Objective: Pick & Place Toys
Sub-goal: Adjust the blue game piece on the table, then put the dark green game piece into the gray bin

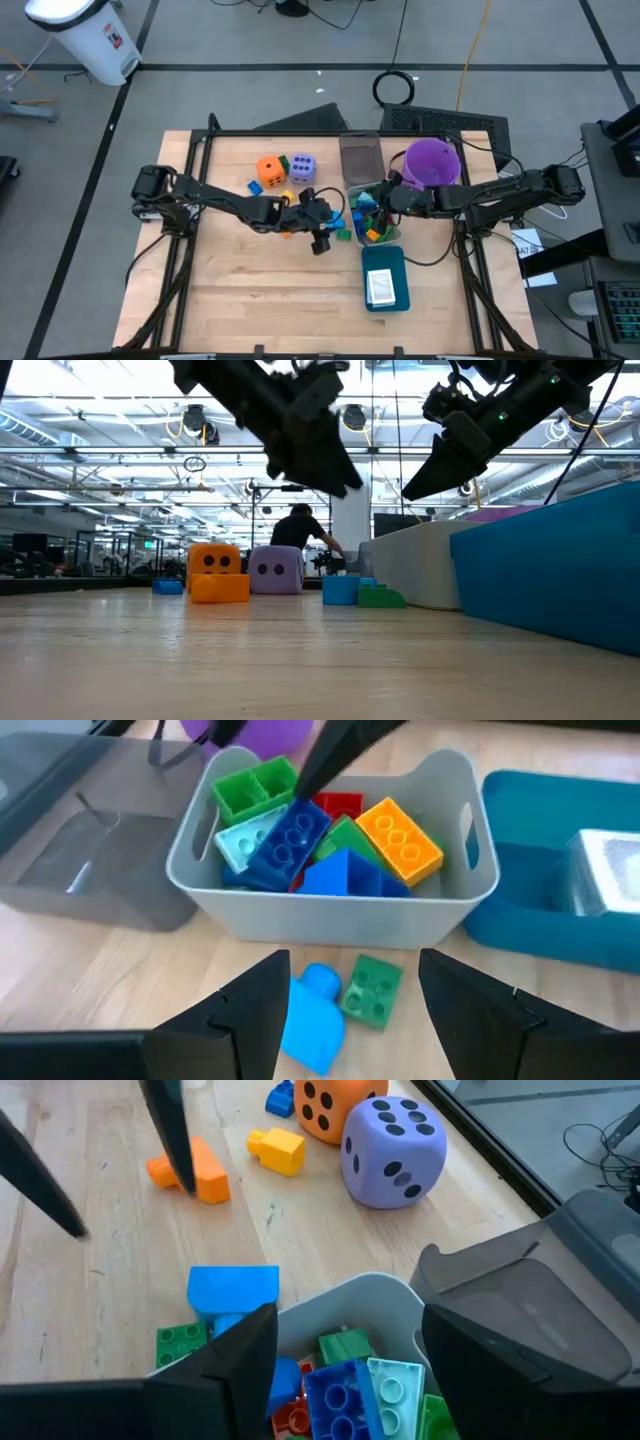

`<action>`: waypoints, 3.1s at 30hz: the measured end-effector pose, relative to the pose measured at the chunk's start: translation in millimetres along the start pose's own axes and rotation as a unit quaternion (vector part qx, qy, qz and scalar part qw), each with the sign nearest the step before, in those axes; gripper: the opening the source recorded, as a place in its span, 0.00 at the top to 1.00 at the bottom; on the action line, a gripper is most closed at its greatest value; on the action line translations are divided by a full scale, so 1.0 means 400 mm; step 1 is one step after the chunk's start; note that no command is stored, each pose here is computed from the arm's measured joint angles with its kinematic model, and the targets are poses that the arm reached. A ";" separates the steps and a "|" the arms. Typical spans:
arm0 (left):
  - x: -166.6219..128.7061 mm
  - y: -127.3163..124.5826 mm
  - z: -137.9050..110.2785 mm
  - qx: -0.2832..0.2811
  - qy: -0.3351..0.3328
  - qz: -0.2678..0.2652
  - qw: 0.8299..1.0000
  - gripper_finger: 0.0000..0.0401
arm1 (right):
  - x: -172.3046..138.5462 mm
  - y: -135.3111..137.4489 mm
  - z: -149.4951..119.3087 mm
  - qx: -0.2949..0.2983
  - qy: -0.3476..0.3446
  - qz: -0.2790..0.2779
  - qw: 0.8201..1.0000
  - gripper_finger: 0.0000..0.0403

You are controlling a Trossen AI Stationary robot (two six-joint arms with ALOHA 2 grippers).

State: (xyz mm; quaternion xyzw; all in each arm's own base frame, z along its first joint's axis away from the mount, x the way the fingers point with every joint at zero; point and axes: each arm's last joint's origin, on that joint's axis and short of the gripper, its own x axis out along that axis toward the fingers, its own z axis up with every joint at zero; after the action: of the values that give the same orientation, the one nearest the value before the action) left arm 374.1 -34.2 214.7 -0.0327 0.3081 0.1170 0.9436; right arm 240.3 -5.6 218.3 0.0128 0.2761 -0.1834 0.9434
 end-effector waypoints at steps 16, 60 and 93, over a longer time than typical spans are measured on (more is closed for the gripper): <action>0.180 0.020 -0.103 0.019 0.037 -0.038 0.998 0.43 | 0.000 0.000 0.001 0.000 0.000 0.001 1.000 0.45; 0.048 -0.022 -0.057 0.084 0.061 -0.056 0.993 0.43 | 0.000 0.000 0.001 -0.004 0.000 0.001 1.000 0.46; 0.180 -0.048 -0.133 0.102 0.048 -0.142 0.983 0.43 | 0.000 0.000 0.001 -0.003 -0.002 0.001 1.000 0.47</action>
State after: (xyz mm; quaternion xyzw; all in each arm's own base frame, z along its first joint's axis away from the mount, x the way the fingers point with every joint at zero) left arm 404.7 -45.4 129.2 0.0151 0.3554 -0.0519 0.9331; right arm 240.7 -5.5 218.7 0.0096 0.2749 -0.1819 0.9440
